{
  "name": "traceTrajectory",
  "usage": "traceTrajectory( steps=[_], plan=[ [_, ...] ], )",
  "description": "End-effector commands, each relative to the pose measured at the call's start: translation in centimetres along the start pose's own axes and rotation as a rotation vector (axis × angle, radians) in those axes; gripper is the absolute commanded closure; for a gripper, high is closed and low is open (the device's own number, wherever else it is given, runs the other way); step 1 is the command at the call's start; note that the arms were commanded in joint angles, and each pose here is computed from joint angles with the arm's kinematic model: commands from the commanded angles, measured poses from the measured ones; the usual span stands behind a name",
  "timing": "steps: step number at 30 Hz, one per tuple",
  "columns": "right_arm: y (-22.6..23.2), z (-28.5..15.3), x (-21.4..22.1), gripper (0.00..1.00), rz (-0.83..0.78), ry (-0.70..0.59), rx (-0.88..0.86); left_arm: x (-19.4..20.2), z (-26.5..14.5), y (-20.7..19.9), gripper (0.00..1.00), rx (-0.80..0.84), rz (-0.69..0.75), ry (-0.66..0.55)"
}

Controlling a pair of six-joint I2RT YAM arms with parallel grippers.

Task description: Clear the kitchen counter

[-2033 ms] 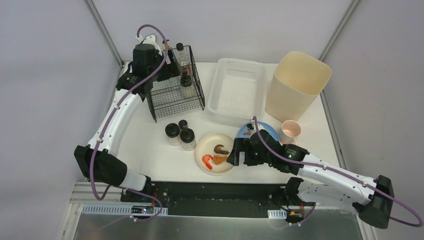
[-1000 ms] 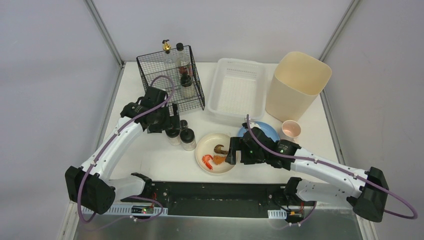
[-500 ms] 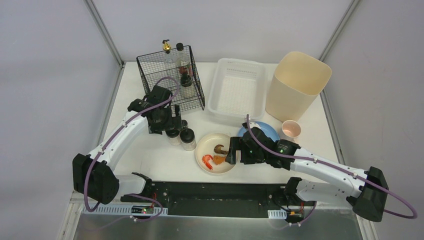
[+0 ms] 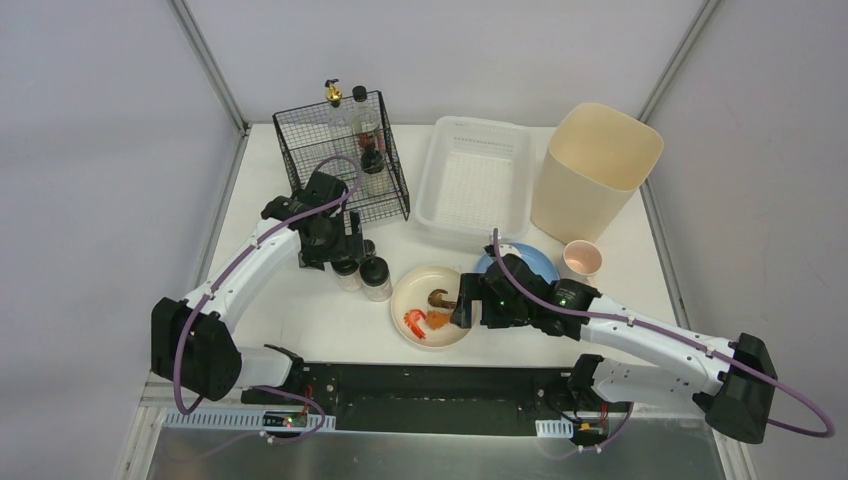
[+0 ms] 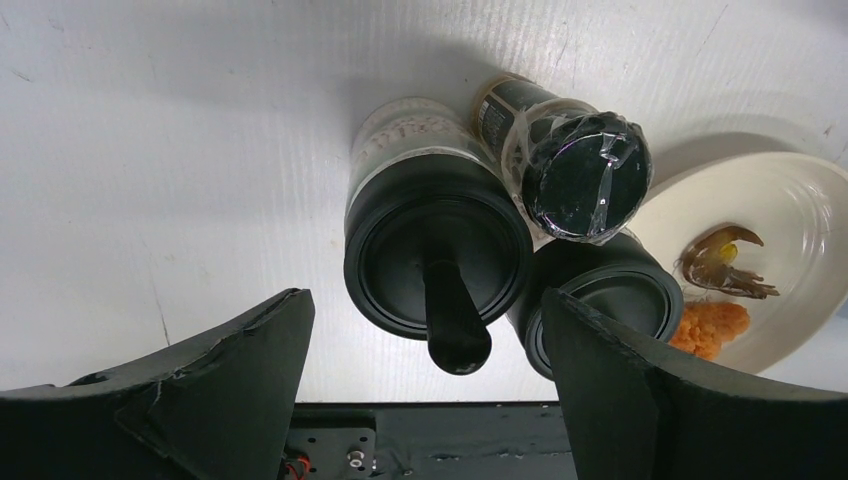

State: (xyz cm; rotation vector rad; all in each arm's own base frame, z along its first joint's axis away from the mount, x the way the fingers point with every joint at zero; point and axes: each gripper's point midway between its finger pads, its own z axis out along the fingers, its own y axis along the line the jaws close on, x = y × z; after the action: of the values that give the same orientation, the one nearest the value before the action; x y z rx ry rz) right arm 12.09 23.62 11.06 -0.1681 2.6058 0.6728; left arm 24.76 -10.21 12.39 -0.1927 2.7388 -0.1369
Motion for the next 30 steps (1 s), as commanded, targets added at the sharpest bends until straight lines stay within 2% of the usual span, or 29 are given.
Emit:
traceTrajectory(
  steps=[1, 30],
  plan=[
    [1.5, -0.6, -1.4, 0.01, 0.017, -0.048, -0.041, 0.3, 0.5, 0.7, 0.14, -0.044, 0.003, 0.005],
    [1.8, -0.6, -1.5, 0.01, 0.017, -0.045, -0.050, -1.5, -0.7, 0.6, 0.17, -0.050, 0.000, -0.066]
  ],
)
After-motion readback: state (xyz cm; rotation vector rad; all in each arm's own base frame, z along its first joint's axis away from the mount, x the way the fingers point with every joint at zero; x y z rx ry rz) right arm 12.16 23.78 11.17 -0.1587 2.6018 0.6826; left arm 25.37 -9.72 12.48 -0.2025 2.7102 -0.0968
